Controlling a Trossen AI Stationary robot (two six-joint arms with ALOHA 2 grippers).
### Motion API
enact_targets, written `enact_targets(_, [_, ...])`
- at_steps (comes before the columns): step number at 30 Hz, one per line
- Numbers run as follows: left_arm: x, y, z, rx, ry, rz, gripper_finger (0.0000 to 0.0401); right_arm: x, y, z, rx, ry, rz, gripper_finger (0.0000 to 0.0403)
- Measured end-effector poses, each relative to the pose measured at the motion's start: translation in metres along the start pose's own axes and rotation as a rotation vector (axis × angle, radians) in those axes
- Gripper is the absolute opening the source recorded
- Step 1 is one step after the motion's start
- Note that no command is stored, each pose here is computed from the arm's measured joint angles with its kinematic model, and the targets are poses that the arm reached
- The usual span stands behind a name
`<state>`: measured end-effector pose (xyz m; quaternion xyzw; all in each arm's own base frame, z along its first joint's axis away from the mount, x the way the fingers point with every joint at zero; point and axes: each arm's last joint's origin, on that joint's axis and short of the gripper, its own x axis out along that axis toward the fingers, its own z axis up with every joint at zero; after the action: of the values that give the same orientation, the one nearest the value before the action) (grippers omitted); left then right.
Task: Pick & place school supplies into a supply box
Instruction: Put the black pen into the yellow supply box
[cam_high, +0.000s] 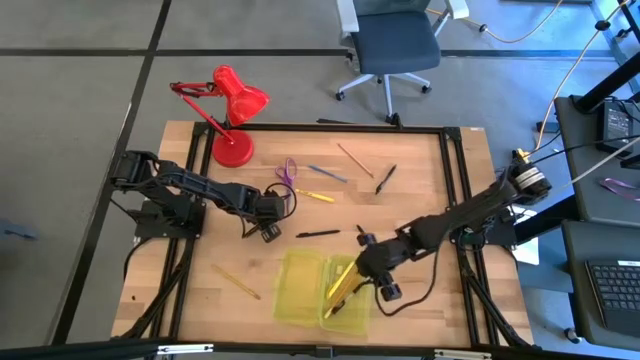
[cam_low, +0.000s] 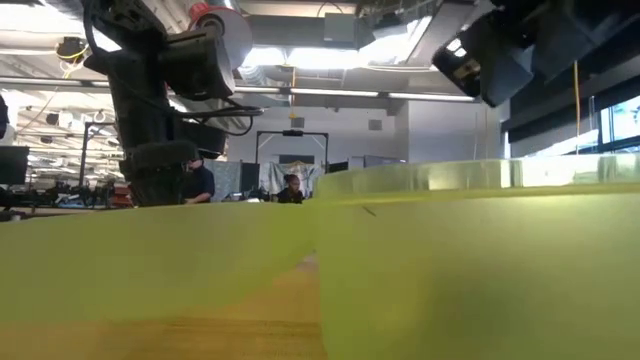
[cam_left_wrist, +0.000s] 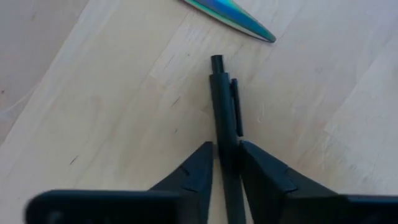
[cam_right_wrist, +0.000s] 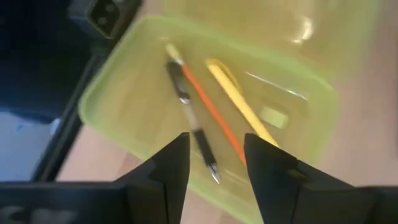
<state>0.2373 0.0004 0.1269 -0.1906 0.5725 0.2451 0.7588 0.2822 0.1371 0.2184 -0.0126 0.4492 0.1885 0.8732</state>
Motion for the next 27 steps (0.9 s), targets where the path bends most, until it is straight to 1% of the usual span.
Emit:
enact_targets(3, [0.0, 0.0, 0.0, 0.021, 0.003, -0.003, 0.0037, -0.006, 0.001, -0.013, 0.06, -0.022, -0.053, 0.0155])
enact_targets(6, [0.0, 0.0, 0.0, 0.025, 0.003, -0.002, 0.0014, -0.009, 0.001, -0.03, 0.131, -0.023, -0.103, 0.0155])
enact_targets(9, [-0.002, 0.0, 0.0, 0.024, -0.005, -0.008, 0.0012, -0.007, -0.001, -0.05, 0.204, -0.026, -0.158, 0.0155])
enact_targets(13, [-0.009, 0.002, 0.0, 0.02, -0.022, -0.026, 0.0023, -0.003, -0.008, -0.075, 0.337, -0.033, -0.239, 0.0155])
enact_targets(16, [-0.017, 0.004, -0.001, 0.021, -0.033, -0.045, 0.002, -0.001, -0.012, -0.087, 0.423, -0.033, -0.288, 0.0155])
enact_targets(21, [-0.035, 0.003, 0.003, 0.024, -0.113, -0.138, 0.0015, -0.001, -0.016, -0.087, 0.467, -0.047, -0.312, 0.0155])
enact_targets(24, [-0.047, -0.003, 0.009, 0.069, -0.193, -0.255, 0.0017, -0.003, -0.017, -0.082, 0.443, -0.06, -0.313, 0.0155])
enact_targets(27, [-0.055, -0.017, 0.016, 0.165, -0.312, -0.403, 0.0016, -0.004, -0.02, -0.078, 0.415, -0.061, -0.32, 0.0155])
